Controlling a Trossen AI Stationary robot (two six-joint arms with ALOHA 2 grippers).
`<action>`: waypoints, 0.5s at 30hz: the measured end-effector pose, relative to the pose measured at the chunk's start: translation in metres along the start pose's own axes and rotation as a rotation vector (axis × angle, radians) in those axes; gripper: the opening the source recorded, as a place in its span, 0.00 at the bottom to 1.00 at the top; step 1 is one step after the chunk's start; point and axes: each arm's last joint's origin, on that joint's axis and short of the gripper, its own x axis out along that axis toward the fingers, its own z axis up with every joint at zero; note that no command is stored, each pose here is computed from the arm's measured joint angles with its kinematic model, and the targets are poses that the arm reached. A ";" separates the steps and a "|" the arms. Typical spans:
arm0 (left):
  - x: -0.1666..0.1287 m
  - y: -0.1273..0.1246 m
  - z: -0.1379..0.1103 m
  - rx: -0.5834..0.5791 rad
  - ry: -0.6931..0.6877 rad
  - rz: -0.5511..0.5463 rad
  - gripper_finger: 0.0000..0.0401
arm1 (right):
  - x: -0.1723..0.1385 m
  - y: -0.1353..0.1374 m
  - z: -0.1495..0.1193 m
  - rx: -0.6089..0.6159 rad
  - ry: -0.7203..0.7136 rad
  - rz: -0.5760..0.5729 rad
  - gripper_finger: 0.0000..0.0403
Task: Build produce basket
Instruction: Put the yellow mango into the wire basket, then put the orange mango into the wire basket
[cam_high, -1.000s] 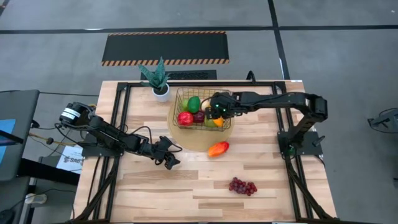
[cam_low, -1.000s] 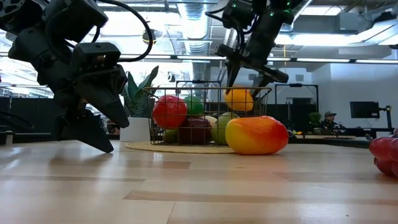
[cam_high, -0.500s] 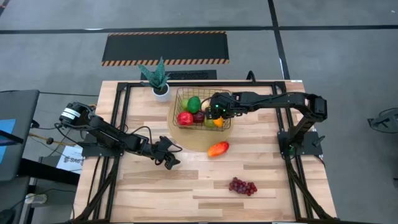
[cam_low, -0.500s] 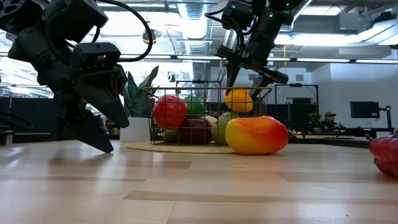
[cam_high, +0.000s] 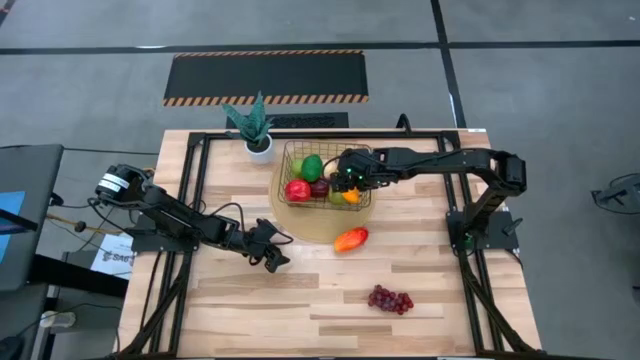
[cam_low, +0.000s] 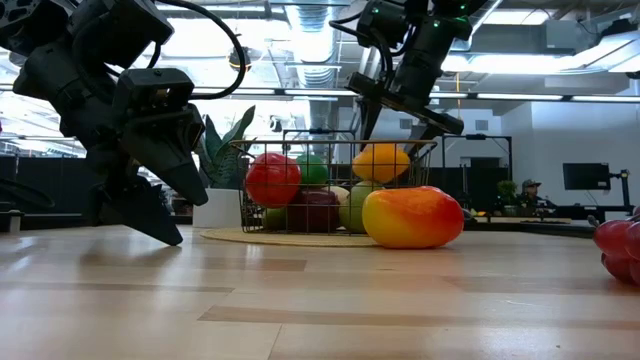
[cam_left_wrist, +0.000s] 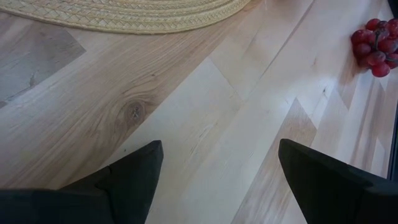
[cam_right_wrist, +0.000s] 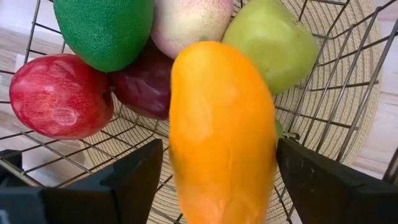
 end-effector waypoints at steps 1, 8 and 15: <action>0.000 0.000 0.000 0.000 0.000 0.000 0.79 | -0.001 0.000 0.000 0.000 -0.001 0.002 0.83; 0.000 0.000 0.000 -0.001 0.000 0.000 0.79 | -0.018 0.001 0.003 0.009 -0.026 0.054 0.82; 0.000 0.000 0.000 -0.002 -0.001 -0.003 0.79 | -0.042 -0.001 0.002 0.004 -0.040 0.096 0.82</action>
